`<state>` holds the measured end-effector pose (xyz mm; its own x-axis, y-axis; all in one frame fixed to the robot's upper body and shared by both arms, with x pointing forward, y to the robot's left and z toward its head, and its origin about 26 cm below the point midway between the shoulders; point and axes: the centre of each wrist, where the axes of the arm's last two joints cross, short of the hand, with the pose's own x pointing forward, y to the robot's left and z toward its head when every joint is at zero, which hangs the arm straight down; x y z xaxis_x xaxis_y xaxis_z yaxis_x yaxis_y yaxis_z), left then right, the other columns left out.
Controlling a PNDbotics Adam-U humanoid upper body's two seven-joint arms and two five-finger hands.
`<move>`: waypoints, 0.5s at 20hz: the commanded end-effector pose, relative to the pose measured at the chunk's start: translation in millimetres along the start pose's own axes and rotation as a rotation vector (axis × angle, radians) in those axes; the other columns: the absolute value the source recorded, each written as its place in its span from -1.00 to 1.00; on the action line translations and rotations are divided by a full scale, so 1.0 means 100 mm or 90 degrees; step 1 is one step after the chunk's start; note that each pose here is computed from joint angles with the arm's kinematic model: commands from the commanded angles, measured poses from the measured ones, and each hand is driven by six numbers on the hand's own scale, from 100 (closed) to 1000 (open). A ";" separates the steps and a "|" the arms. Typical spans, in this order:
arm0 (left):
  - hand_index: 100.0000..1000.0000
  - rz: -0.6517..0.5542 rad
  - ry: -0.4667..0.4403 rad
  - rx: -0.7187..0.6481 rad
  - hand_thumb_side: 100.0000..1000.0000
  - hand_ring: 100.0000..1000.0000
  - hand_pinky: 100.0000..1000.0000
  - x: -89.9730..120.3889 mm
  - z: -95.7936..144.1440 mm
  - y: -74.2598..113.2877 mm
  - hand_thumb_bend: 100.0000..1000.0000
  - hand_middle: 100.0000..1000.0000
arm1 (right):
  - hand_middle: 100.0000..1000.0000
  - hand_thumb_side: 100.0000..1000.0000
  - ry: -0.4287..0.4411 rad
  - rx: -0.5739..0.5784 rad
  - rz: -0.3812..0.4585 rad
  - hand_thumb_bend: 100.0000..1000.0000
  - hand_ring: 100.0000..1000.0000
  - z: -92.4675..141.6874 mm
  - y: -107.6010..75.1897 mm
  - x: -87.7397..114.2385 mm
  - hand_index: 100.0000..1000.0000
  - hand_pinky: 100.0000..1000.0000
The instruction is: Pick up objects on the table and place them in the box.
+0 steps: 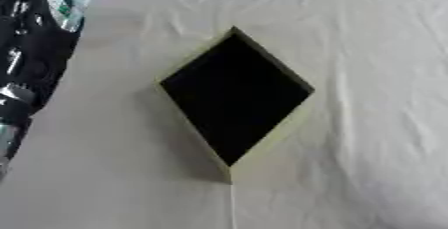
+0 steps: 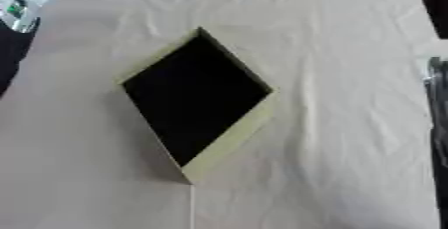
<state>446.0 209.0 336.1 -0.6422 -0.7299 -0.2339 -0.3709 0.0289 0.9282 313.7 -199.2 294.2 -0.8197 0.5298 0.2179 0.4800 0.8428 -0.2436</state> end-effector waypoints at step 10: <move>0.26 0.060 -0.217 -0.044 -0.41 0.06 -0.44 0.94 -0.03 -0.02 -1.00 0.01 | 0.19 0.45 -0.013 -0.014 0.005 -1.00 0.64 -0.05 -0.03 0.05 0.49 0.34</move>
<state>395.5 140.9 302.9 -0.8558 -0.4769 -0.2005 -0.2430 0.0283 0.9696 313.8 -198.0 293.6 -0.8180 0.5309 0.2214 0.4830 0.8430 -0.2368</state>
